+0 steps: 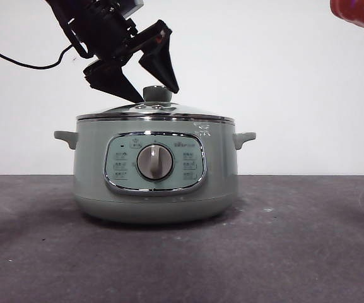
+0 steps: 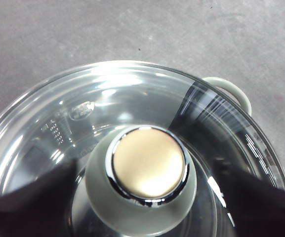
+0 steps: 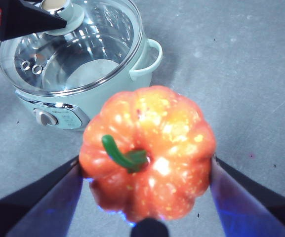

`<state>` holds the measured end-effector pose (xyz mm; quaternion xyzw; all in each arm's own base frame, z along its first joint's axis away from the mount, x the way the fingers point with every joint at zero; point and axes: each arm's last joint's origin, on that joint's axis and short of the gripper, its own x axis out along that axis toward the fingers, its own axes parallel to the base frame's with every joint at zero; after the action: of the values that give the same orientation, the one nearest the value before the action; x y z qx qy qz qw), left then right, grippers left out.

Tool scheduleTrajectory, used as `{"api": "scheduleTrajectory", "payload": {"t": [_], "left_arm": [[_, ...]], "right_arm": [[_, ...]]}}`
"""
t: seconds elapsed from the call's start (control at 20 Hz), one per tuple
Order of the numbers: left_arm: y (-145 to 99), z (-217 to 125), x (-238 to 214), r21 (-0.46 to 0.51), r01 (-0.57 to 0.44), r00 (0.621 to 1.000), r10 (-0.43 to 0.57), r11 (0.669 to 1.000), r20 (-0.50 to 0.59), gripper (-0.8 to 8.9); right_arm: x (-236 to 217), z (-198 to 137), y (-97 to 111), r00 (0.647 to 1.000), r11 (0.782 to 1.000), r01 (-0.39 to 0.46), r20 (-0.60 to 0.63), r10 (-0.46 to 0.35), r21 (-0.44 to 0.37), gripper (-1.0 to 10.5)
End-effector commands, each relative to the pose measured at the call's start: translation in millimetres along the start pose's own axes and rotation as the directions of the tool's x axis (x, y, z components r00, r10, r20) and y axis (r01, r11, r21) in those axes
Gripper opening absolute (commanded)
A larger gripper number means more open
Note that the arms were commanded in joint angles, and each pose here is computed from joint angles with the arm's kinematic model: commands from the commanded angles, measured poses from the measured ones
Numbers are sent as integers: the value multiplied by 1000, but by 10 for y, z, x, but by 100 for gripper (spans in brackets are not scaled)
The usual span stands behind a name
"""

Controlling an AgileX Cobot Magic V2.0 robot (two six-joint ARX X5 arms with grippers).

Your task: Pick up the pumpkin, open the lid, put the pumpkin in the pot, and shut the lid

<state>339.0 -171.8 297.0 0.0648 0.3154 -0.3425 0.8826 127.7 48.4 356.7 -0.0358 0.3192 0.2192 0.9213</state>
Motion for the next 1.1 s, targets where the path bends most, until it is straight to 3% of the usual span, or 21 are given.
{"api": "scheduleTrajectory", "payload": {"t": [0.05, 0.2, 0.3, 0.7, 1.1], "left_arm": [[-25, -7, 30, 5, 7, 1000, -7, 1000, -6, 284], [-33, 0, 32, 8, 7, 1000, -7, 1000, 0, 63], [-33, 5, 32, 9, 6, 1000, -6, 1000, 5, -13], [-51, 47, -59, 15, 4, 1000, -4, 1000, 27, -8], [-203, 254, -725, 51, -13, 985, 5, 999, 171, -8]], "right_arm": [[0, 6, 2, 1000, 1000, -2, 7, 2, 7, -12], [0, 6, 2, 1000, 1000, -2, 7, 2, 7, -13], [0, 6, 2, 1000, 1000, -2, 7, 2, 7, -12], [1, 17, 2, 1000, 1000, -2, 17, 2, 6, -12], [156, 59, -9, 999, 999, -36, -27, 36, 12, -13]]}}
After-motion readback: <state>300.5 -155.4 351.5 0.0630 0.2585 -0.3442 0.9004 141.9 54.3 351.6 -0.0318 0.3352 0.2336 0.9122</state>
